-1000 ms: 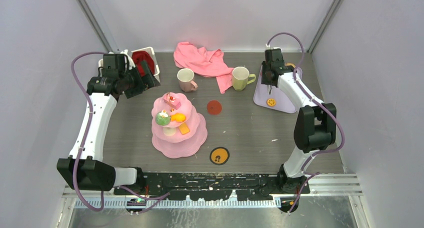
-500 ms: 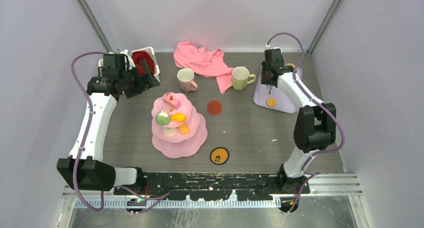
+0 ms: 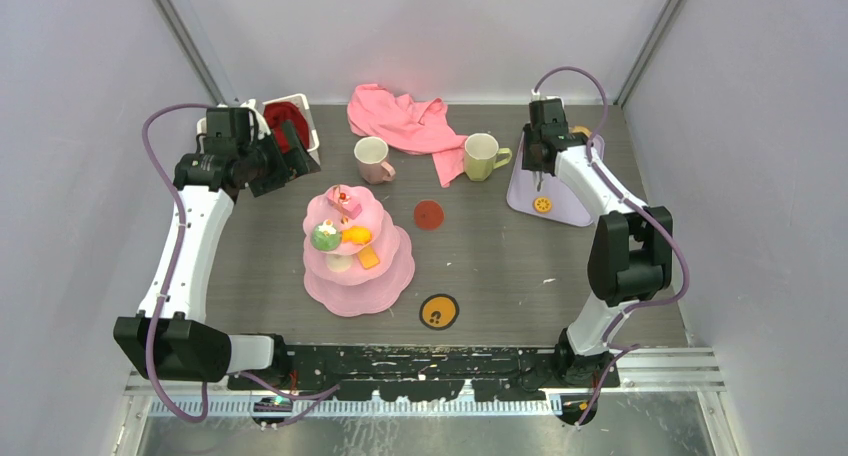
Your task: Serve the afternoon tea
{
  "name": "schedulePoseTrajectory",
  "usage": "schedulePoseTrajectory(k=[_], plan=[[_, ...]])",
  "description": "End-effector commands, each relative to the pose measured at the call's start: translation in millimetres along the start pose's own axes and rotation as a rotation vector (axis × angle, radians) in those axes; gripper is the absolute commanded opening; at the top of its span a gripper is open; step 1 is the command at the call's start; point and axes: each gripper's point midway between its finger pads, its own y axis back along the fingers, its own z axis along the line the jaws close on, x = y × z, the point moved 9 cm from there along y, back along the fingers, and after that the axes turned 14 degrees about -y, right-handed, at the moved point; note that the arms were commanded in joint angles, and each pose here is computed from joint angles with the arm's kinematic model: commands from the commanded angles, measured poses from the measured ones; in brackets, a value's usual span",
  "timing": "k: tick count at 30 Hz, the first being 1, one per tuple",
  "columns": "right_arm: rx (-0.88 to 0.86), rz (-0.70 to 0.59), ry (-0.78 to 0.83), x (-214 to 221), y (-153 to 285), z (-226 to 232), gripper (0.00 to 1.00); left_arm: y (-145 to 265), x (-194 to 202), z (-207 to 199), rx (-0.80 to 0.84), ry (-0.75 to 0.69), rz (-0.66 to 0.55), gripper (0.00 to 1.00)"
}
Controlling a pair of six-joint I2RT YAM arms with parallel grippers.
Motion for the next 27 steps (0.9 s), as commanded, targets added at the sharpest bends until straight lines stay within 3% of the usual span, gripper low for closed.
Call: schedulePoseTrajectory(k=[1,12,19,23,27], plan=[[-0.063,-0.096,-0.052,-22,30,3,0.01,10,-10,-4,0.021,-0.016,-0.063,0.88],[-0.067,-0.079,-0.048,-12,83,-15,0.01,8,-8,-5,0.035,-0.007,-0.062,0.88],[-0.084,-0.123,-0.070,-21,77,-10,0.02,8,-7,-6,0.049,0.000,-0.058,0.88],[-0.125,-0.101,-0.077,-24,69,-1,0.29,21,-6,-6,0.034,-0.014,-0.082,0.88],[-0.119,-0.094,-0.076,-21,66,-2,0.39,24,-5,-6,0.024,-0.018,-0.085,0.88]])
